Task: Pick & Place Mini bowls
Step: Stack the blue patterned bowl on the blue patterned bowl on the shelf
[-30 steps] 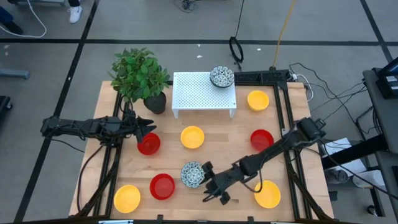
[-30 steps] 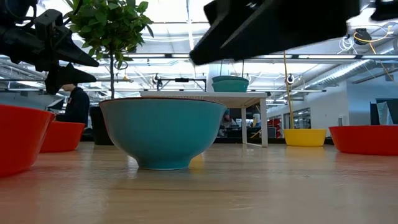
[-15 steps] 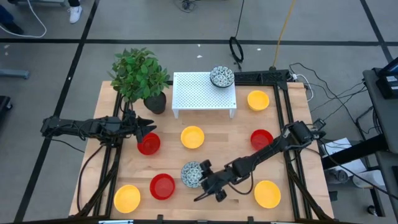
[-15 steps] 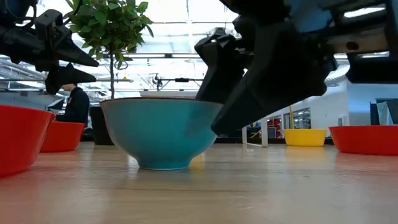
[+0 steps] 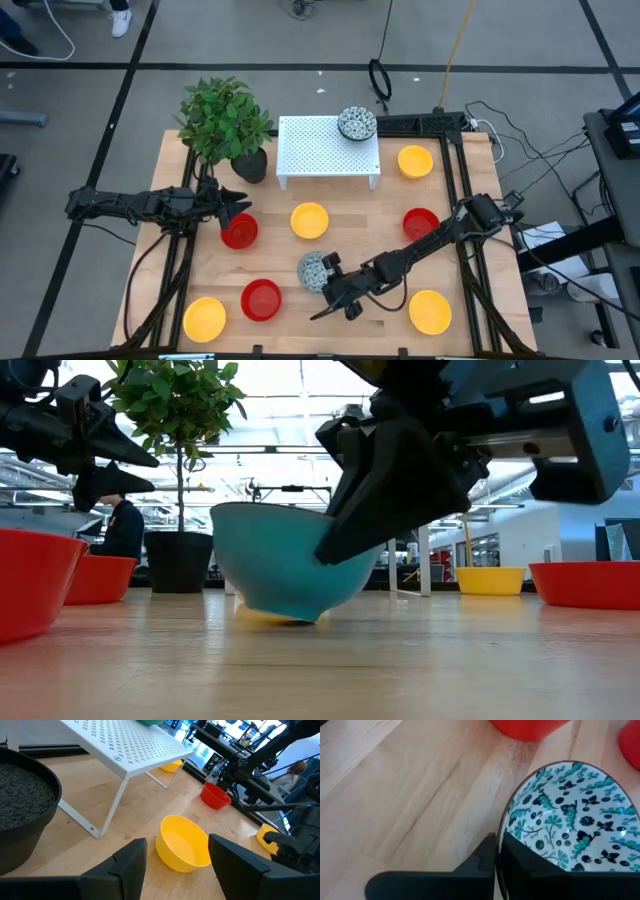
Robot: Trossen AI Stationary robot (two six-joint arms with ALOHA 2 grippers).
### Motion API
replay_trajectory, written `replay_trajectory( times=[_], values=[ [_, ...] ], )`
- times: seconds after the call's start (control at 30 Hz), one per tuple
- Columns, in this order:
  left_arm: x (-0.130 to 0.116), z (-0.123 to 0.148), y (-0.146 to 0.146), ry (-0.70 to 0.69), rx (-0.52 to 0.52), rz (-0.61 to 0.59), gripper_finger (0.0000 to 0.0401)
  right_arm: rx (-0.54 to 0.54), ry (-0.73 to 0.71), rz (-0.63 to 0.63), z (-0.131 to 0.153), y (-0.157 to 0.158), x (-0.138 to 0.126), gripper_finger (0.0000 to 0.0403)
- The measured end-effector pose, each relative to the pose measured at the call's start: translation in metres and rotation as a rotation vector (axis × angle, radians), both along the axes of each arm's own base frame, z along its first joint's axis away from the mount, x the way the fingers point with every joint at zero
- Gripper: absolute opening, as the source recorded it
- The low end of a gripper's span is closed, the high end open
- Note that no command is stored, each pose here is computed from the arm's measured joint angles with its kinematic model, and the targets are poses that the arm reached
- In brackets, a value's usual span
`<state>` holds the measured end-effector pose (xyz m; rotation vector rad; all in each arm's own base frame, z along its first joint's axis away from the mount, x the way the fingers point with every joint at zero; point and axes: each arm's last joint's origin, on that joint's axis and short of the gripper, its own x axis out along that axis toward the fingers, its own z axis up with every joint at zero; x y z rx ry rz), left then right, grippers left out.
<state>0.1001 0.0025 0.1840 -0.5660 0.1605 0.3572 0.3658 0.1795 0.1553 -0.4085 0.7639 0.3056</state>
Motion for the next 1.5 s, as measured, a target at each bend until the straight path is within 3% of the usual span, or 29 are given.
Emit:
replay_trajectory(
  times=[0.13, 0.33, 0.5, 0.73, 0.9, 1.03, 1.5],
  values=[
    [0.000, 0.000, 0.000, 0.000, 0.000, 0.000, 0.0216, 0.034, -0.061, 0.001, 0.028, -0.002, -0.005, 0.0005],
    [0.000, 0.000, 0.000, 0.000, 0.000, -0.001, 0.0216, 0.085, -0.263, -0.052, 0.105, -0.024, -0.022, 0.0003],
    [0.000, 0.000, 0.000, 0.000, 0.000, -0.001, 0.0216, 0.015, -0.394, -0.267, 0.162, -0.080, -0.042, 0.0002],
    [0.000, 0.000, 0.000, 0.000, 0.000, -0.001, 0.0216, 0.063, -0.481, -0.628, 0.202, -0.174, -0.068, 0.0001],
    [0.000, 0.000, 0.000, 0.000, 0.000, -0.001, 0.0216, 0.028, -0.492, -0.832, 0.203, -0.235, -0.075, 0.0001],
    [0.000, 0.000, 0.000, 0.000, 0.000, -0.001, 0.0216, 0.069, -0.455, -0.976, 0.190, -0.273, -0.075, 0.0001],
    [0.000, 0.000, 0.000, 0.000, 0.000, -0.001, 0.0216, -0.048, -0.340, -1.040, 0.160, -0.324, -0.069, 0.0002]
  ],
)
